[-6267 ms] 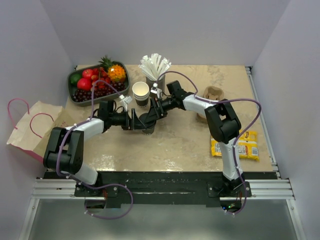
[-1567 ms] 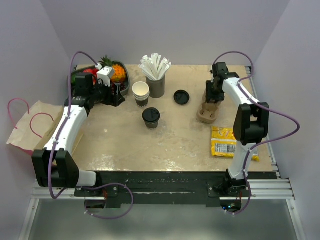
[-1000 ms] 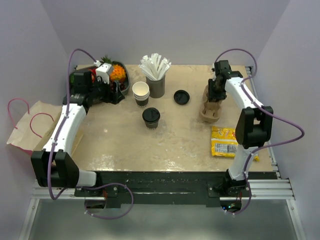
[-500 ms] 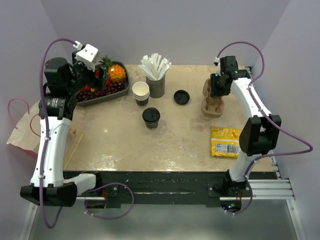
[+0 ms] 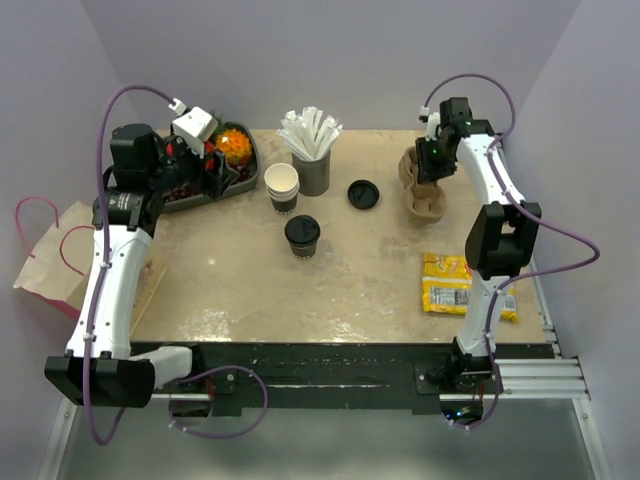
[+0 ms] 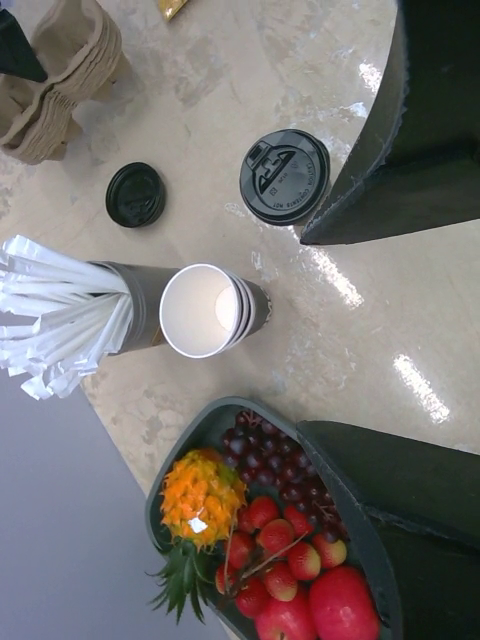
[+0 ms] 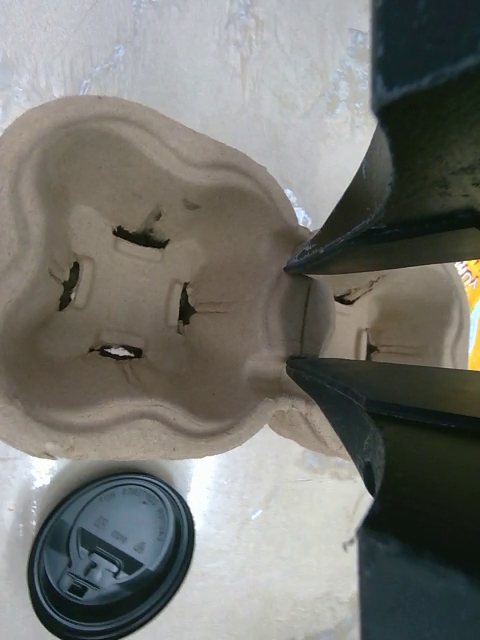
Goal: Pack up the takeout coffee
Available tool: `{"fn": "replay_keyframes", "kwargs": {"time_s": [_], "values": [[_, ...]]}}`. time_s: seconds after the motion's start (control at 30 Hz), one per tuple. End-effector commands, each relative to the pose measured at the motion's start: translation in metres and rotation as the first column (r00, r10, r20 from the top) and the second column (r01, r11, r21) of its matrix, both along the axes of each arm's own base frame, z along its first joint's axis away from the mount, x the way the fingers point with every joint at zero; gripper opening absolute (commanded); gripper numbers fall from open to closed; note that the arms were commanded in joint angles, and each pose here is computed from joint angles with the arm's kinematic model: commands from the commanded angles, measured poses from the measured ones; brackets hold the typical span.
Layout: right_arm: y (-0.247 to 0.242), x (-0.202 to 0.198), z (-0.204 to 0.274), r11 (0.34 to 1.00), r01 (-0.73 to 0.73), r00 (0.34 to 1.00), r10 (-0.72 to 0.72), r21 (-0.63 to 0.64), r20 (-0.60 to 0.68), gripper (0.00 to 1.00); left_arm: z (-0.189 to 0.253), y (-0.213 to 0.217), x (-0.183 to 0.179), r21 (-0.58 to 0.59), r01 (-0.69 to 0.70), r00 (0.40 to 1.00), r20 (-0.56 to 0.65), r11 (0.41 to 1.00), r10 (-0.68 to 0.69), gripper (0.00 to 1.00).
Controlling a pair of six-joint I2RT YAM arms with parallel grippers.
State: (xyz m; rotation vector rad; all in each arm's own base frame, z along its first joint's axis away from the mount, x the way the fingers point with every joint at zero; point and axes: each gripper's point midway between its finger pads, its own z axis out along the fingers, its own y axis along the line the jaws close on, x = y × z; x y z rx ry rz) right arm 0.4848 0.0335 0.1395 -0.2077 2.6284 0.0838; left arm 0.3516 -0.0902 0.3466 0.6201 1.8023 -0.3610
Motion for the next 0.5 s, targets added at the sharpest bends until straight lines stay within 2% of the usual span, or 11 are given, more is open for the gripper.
{"fn": "replay_keyframes", "kwargs": {"time_s": [0.0,0.07,0.13,0.2,0.27,0.37,0.47], "values": [[0.004,-0.006,0.042,0.998,-0.047,0.996,0.043,0.045,0.074,0.0,0.006,-0.01,-0.006,-0.04,0.049,0.999,0.014,0.998,-0.048,0.75],[0.005,-0.011,0.042,0.997,-0.052,0.997,0.048,0.06,0.067,0.0,0.004,-0.011,-0.006,-0.044,0.054,0.999,0.01,0.998,-0.054,0.75],[-0.009,-0.012,0.038,0.996,-0.047,0.996,0.051,-0.069,0.066,0.0,0.003,-0.013,-0.005,-0.06,0.061,0.998,-0.002,0.996,-0.061,0.75],[-0.006,-0.014,0.036,0.991,-0.12,0.992,0.121,-0.053,0.031,0.0,0.002,-0.013,-0.003,-0.08,0.058,0.998,-0.012,0.995,-0.059,0.75],[-0.014,-0.013,0.026,0.988,-0.124,0.992,0.123,-0.087,-0.021,0.0,0.003,-0.014,-0.002,-0.092,0.061,0.998,-0.014,0.994,-0.063,0.75],[-0.015,-0.014,0.037,0.972,-0.199,0.98,0.2,-0.127,-0.012,0.0,0.002,-0.016,0.0,-0.109,0.064,0.997,-0.024,0.992,-0.067,0.75],[-0.02,-0.011,0.048,0.955,-0.213,0.976,0.219,-0.208,0.009,0.0,-0.002,-0.016,0.0,-0.117,0.062,0.997,-0.035,0.991,-0.066,0.75]]}}
